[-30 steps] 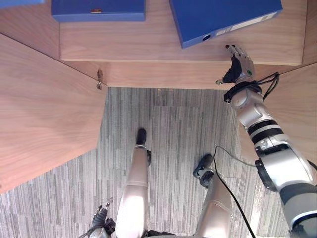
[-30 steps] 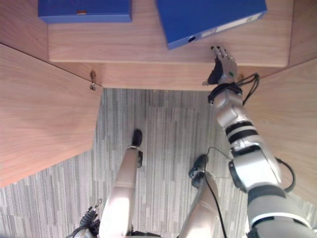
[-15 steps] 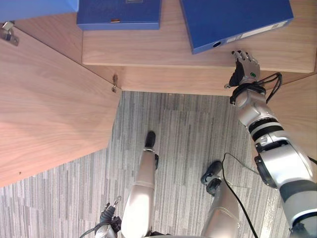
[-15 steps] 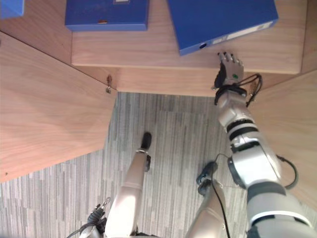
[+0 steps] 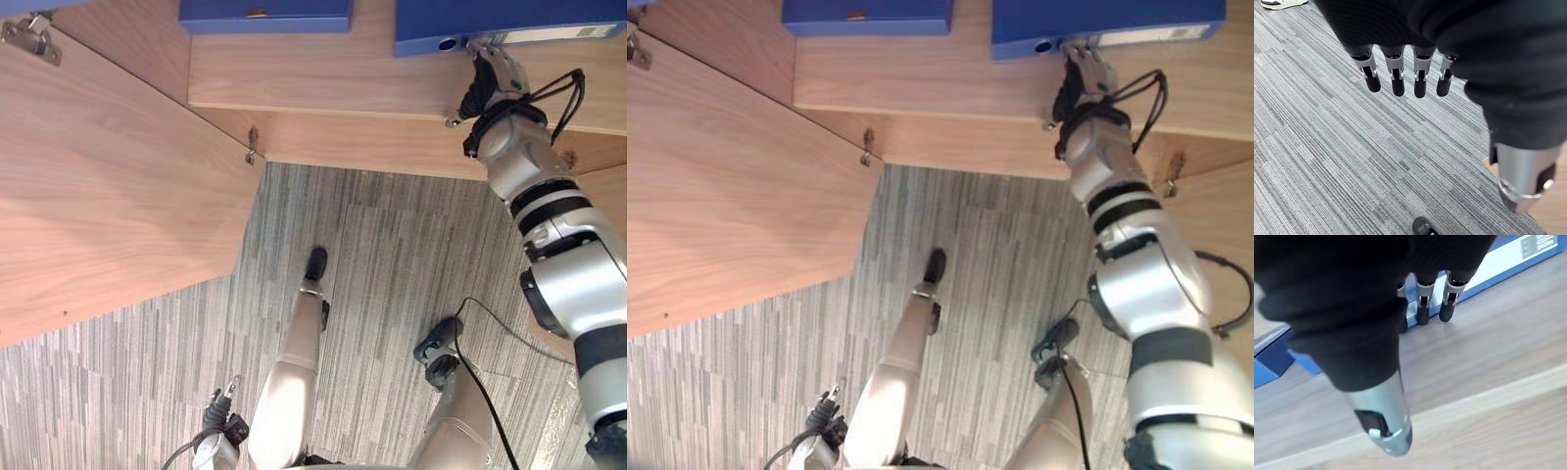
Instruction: Walk over to the cabinet, pick up the folder, carry it to the office cabinet, place the folder inside the office cabinet, then close the office cabinet door
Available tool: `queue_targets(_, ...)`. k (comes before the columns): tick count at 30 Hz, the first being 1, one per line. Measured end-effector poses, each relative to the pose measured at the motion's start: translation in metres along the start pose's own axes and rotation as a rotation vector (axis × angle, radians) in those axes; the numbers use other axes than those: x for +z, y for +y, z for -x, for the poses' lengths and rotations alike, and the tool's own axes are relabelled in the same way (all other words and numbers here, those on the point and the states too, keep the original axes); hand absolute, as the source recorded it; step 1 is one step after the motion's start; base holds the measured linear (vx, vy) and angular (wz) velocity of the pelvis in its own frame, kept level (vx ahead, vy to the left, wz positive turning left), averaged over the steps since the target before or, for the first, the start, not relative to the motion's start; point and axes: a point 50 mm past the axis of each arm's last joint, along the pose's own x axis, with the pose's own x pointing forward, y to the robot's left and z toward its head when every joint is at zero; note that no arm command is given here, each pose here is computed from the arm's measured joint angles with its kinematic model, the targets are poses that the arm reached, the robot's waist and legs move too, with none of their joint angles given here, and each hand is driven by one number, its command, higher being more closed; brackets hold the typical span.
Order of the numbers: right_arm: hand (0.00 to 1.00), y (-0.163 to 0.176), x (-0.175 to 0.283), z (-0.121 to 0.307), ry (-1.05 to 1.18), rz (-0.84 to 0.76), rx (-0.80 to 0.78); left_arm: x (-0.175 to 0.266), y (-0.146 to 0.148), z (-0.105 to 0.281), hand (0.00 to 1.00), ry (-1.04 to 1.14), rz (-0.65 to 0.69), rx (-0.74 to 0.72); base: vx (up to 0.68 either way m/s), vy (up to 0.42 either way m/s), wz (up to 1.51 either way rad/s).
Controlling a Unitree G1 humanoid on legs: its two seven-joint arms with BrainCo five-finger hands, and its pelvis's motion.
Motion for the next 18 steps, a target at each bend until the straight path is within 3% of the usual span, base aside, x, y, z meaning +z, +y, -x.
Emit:
queue_targets(7, 0.00, -0.020, 0.033, -0.005, -0.115, -0.073, 0.020, 0.006, 0.001, -0.001, 0.00, -0.023, 0.019, -0.005, 0.02, 0.023, 0.03)
queue_targets(13, 0.00, -0.045, 0.056, -0.008, -0.193, -0.315, 0.023, 0.007, 0.002, -0.001, 0.00, -0.022, 0.017, -0.004, 0.02, 0.021, 0.00)
queue_targets(18, 0.00, -0.060, 0.068, -0.008, -0.238, -0.360, 0.016, 0.006, 0.002, -0.001, 0.00, -0.017, 0.016, -0.010, 0.05, 0.023, 0.05)
